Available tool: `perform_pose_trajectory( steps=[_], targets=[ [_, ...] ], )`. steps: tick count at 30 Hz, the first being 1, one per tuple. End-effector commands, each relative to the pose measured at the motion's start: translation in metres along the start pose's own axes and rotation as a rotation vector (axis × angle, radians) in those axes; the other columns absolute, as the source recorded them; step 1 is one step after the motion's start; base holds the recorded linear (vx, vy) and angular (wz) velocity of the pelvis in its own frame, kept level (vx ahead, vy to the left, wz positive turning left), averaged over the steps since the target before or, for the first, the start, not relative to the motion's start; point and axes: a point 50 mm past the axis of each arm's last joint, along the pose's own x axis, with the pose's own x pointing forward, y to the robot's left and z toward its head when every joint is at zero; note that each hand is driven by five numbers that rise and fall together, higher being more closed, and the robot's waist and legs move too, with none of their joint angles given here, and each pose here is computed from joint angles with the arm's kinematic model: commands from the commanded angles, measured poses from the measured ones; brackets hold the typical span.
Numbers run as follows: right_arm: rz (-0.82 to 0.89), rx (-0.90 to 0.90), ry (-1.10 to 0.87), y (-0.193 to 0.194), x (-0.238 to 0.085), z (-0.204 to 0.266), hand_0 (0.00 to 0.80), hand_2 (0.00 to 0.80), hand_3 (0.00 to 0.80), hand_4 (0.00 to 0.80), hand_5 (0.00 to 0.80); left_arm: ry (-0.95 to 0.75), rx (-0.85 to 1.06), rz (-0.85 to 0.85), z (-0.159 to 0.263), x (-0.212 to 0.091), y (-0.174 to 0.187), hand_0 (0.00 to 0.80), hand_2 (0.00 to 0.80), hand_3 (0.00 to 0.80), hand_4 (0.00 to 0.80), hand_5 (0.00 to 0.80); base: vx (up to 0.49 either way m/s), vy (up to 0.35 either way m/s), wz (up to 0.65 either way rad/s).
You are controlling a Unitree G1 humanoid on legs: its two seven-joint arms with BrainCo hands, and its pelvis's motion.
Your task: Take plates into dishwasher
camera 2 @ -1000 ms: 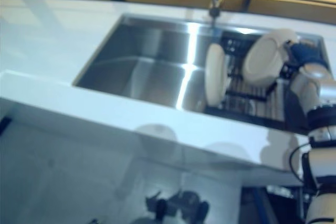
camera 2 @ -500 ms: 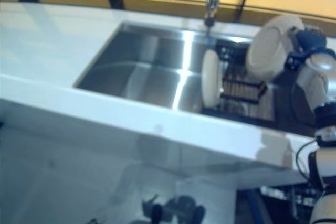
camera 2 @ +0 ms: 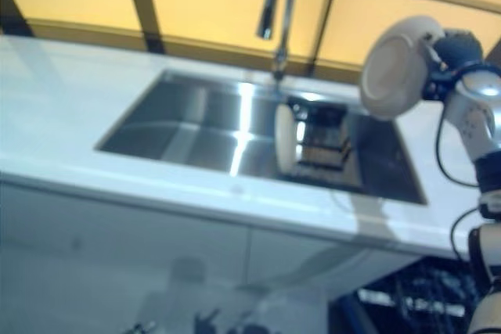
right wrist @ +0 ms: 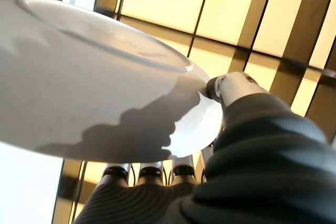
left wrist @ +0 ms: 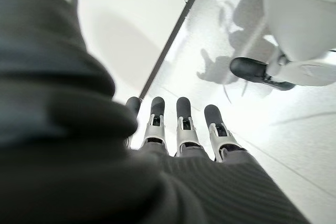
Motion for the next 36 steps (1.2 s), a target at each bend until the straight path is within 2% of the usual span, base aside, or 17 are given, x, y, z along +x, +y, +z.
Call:
perform_pose_trajectory(
  steps=[1, 6, 11, 18, 24, 36],
  targets=[
    [-0.077, -0.037, -0.162, -0.024, -0.006, 0.056, 0.8, 0.8, 0.8, 0.8, 0.8, -0.029, 0.126, -0.02, 0.017, 0.005, 0.001, 0.0, 0.0, 0.0, 0.0, 0.0, -0.081, 0.111, -0.11],
    [-0.107, -0.03, -0.168, -0.028, -0.006, 0.048, 0.8, 0.8, 0.8, 0.8, 0.8, -0.071, 0.25, -0.071, 0.046, 0.01, -0.002, 0.0, 0.0, 0.0, 0.0, 0.0, -0.158, 0.187, -0.25],
    [-0.013, 0.001, -0.221, -0.006, -0.014, 0.049, 0.8, 0.8, 0.8, 0.8, 0.8, -0.129, 0.158, 0.019, 0.065, 0.009, 0.008, 0.0, 0.0, 0.0, 0.0, 0.0, -0.214, 0.08, -0.85],
    [-0.009, -0.005, -0.235, -0.032, -0.01, 0.06, 0.8, 0.8, 0.8, 0.8, 0.8, -0.129, 0.108, 0.026, 0.058, 0.009, 0.012, 0.0, 0.0, 0.0, 0.0, 0.0, -0.198, -0.145, -0.55],
    [-0.026, -0.072, -0.218, -0.047, -0.013, 0.06, 0.8, 0.8, 0.8, 0.8, 0.8, -0.114, 0.149, -0.039, 0.042, 0.01, -0.005, 0.0, 0.0, 0.0, 0.0, 0.0, -0.128, -0.073, 0.04],
    [-0.081, -0.187, -0.197, -0.076, -0.028, 0.061, 0.8, 0.8, 0.8, 0.8, 0.8, -0.098, 0.16, 0.004, 0.045, 0.01, 0.003, 0.0, 0.0, 0.0, 0.0, 0.0, -0.06, -0.021, 0.05]
  ],
)
